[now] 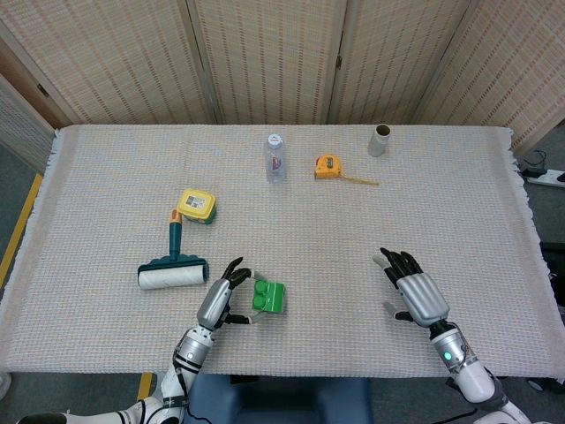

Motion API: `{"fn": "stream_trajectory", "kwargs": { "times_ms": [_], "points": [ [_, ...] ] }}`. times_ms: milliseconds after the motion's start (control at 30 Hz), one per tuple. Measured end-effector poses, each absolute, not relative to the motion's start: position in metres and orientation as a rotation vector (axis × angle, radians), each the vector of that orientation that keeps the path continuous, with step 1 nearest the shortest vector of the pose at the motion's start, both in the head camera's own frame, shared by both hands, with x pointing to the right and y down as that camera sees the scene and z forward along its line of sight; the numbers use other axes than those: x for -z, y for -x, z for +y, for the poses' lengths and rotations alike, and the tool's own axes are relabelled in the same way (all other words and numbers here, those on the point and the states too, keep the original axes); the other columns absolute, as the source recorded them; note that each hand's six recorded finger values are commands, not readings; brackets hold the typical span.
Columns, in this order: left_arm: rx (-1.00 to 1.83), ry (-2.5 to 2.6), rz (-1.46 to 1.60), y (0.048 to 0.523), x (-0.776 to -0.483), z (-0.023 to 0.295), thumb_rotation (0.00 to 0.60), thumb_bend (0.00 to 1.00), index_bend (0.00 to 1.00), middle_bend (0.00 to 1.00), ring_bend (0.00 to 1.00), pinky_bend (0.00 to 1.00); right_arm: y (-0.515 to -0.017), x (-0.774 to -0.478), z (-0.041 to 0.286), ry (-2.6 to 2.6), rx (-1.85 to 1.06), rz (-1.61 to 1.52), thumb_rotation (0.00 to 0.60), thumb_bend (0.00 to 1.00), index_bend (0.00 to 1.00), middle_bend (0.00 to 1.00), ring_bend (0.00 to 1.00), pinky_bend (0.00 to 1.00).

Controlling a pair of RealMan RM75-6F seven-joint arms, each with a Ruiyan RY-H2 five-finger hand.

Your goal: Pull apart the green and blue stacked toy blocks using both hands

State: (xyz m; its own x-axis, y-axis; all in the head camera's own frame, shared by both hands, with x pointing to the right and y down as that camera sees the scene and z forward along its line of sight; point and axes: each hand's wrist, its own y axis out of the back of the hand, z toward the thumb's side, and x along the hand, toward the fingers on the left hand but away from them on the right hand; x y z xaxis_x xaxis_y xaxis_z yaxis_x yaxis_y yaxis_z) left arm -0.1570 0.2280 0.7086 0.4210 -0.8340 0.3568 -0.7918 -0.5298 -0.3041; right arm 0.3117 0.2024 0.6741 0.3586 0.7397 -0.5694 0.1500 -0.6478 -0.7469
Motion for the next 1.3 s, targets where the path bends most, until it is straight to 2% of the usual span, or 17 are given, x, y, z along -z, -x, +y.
{"fn": "stream_trajectory", "kwargs": {
  "times_ms": [267,467,700,967,1300],
  "points": [
    [0.709,2.564,1.563,0.165,-0.701,0.216,0.6,0.41,0.52,0.85,0.31,0.0,-0.286,-0.689,0.194,2.334,-1.175,-0.916,0.6,0.37,0.0,0.0,0.0,0.0],
    [0.694,2.572,1.645,0.165,-0.699,0.205,0.6,0.41,0.53,0.85,0.31,0.0,-0.264,-0.699,0.185,2.679,-1.017,-1.141,0.6,0.37,0.0,0.0,0.0,0.0],
    [0.674,2.559,1.678,0.164,-0.692,0.194,0.6,0.41,0.53,0.85,0.31,0.0,-0.225,-0.726,0.175,2.972,-0.835,-1.337,0.6,0.37,0.0,0.0,0.0,0.0],
    [0.674,2.554,1.723,0.16,-0.684,0.182,0.6,0.41,0.54,0.85,0.32,0.0,-0.177,-0.745,0.18,3.142,-0.711,-1.414,0.6,0.37,0.0,0.0,0.0,0.0],
    [0.696,2.56,1.726,0.161,-0.683,0.179,0.6,0.41,0.54,0.85,0.32,0.0,-0.133,-0.744,0.183,3.256,-0.576,-1.446,0.6,0.37,0.0,0.0,0.0,0.0]
  ]
}}
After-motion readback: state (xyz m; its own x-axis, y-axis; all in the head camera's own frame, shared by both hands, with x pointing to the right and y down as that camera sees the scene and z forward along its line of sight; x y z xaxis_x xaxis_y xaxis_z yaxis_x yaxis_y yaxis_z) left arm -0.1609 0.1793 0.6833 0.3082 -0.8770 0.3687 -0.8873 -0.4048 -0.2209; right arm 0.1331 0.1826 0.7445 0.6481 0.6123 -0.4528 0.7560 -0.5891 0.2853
